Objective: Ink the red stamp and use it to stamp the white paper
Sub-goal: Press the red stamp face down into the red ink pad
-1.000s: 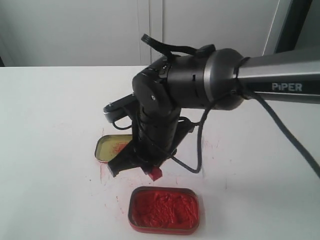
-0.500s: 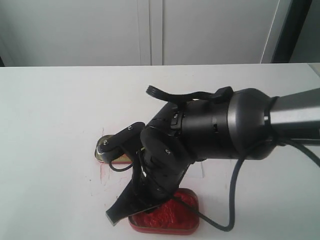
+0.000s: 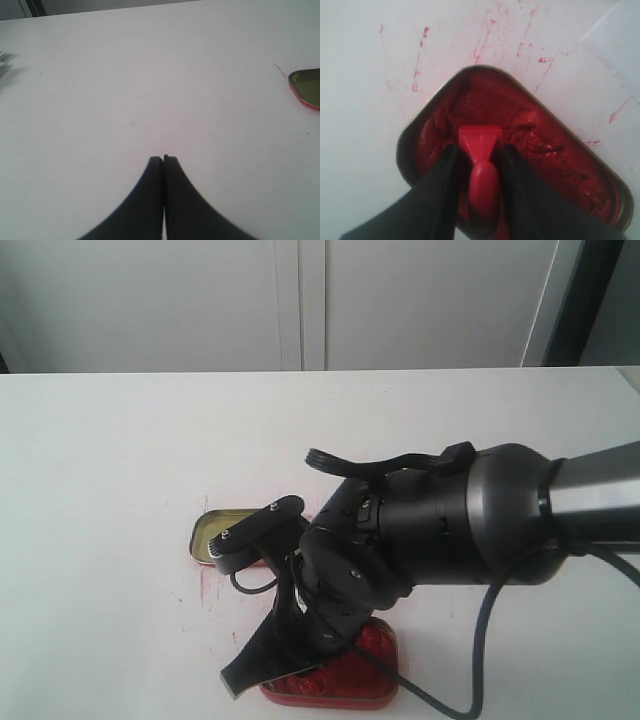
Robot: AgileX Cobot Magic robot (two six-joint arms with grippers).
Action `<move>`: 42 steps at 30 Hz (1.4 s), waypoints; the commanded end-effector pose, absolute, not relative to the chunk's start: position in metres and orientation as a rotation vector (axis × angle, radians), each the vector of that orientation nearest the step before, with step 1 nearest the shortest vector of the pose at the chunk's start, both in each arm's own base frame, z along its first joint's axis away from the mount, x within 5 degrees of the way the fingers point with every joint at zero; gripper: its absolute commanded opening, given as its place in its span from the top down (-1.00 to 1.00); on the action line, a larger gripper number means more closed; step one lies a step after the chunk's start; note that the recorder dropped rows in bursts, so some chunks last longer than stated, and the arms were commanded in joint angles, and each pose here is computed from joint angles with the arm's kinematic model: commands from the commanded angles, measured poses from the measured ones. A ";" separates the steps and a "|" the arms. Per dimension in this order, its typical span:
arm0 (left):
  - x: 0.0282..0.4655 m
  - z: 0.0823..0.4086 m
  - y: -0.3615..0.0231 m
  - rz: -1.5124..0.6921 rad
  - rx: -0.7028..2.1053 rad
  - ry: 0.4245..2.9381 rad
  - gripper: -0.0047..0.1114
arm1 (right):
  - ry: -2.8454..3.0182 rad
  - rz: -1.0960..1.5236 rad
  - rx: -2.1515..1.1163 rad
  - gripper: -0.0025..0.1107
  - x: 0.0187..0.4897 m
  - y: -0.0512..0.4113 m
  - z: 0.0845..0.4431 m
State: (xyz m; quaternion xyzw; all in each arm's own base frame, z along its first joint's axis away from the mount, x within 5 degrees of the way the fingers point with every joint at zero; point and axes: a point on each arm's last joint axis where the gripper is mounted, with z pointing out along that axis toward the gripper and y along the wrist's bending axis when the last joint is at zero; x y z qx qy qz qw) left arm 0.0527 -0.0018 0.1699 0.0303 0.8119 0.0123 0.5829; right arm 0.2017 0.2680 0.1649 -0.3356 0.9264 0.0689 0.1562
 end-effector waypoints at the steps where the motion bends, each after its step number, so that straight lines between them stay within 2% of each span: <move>1: 0.053 0.170 -0.002 0.018 0.068 1.893 0.92 | 2.627 0.210 -0.960 0.96 0.201 0.269 0.167; 22: 0.053 0.170 -0.002 0.018 0.068 1.893 0.92 | 2.580 0.208 -0.985 0.96 0.203 0.270 0.167; 42: 0.053 0.170 -0.002 0.018 0.068 1.893 0.92 | 2.699 0.097 -1.045 0.96 0.205 0.272 0.113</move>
